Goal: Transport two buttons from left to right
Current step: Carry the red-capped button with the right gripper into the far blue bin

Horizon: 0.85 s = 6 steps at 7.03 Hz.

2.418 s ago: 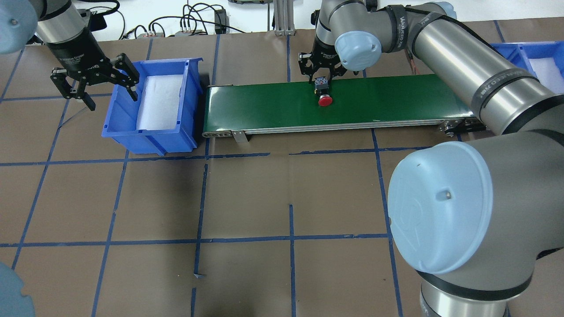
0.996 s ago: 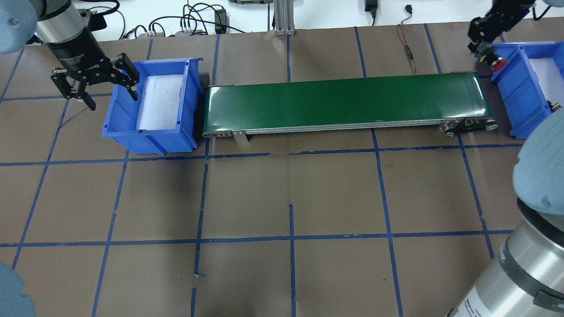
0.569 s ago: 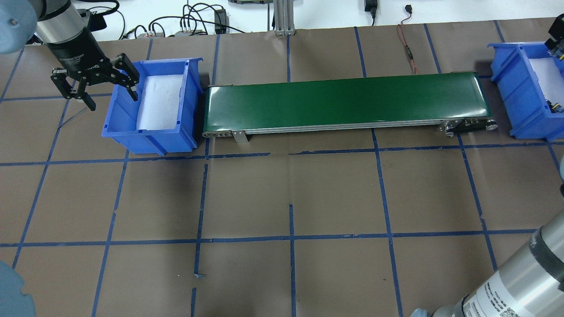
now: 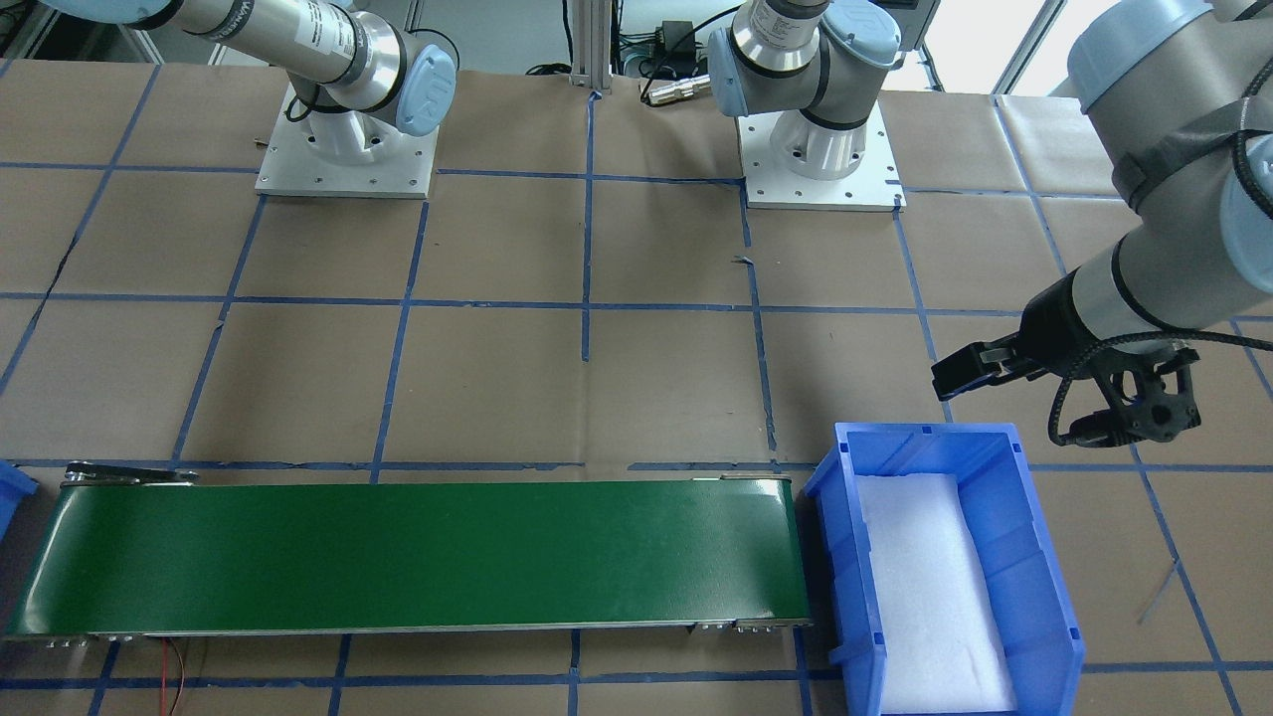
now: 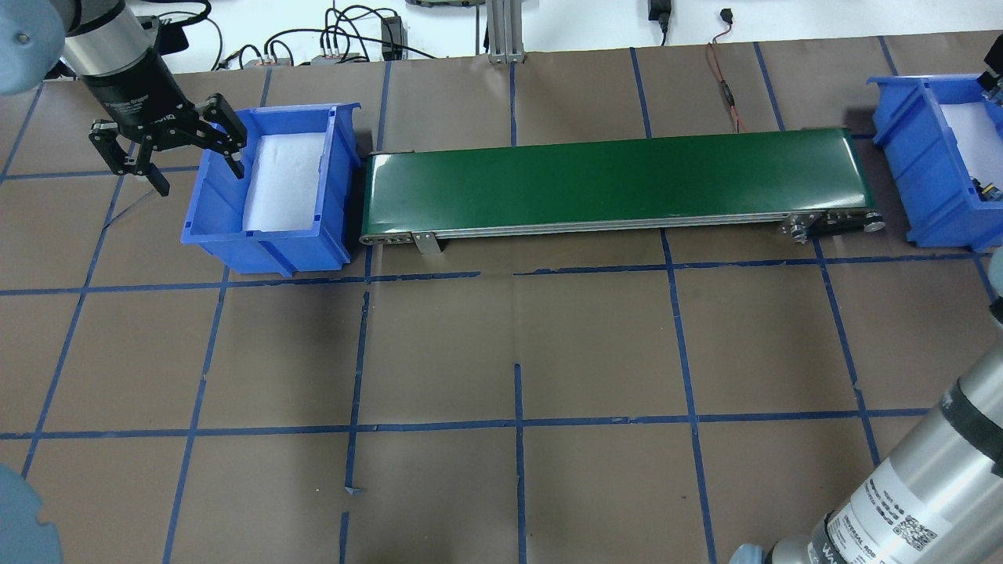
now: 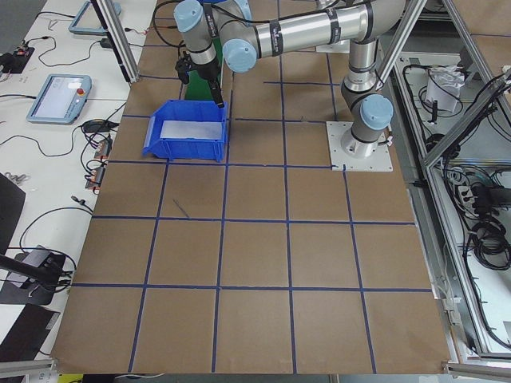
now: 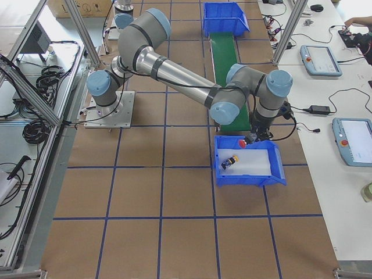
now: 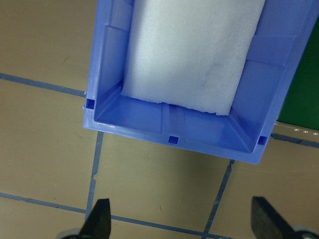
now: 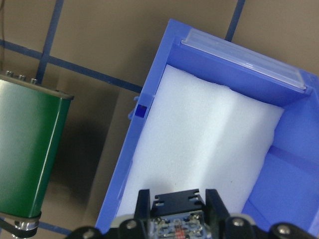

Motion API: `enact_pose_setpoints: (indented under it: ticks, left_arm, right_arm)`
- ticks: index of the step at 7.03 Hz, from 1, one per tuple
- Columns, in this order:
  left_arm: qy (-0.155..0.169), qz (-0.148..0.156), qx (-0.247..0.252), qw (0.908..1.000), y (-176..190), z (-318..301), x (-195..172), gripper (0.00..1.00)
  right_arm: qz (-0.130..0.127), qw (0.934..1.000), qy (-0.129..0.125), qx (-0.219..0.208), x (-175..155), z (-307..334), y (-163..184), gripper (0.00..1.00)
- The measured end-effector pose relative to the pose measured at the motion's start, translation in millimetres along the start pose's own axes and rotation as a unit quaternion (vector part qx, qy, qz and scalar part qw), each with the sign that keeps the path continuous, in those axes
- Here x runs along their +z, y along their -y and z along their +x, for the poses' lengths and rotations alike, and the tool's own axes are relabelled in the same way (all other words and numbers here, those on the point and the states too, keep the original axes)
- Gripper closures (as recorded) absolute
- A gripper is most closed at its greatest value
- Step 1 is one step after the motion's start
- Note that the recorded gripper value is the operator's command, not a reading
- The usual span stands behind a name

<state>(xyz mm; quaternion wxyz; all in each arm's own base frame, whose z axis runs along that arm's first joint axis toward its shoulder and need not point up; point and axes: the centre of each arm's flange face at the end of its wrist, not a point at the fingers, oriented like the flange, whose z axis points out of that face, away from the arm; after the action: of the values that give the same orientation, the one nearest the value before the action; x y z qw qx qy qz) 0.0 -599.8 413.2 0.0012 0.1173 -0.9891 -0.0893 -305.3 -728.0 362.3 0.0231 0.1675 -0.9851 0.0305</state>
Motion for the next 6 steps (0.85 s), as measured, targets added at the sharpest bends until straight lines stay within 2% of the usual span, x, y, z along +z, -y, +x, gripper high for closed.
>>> enact_pose_setpoints:
  ticks: [6]
  left_arm:
    - [0.000, 0.001, 0.000, 1.0000, -0.3, -0.2, -1.0, 0.00]
  right_arm:
    - [0.005, 1.0000, -0.004, -0.001, 57.4, 26.6, 17.9, 0.91]
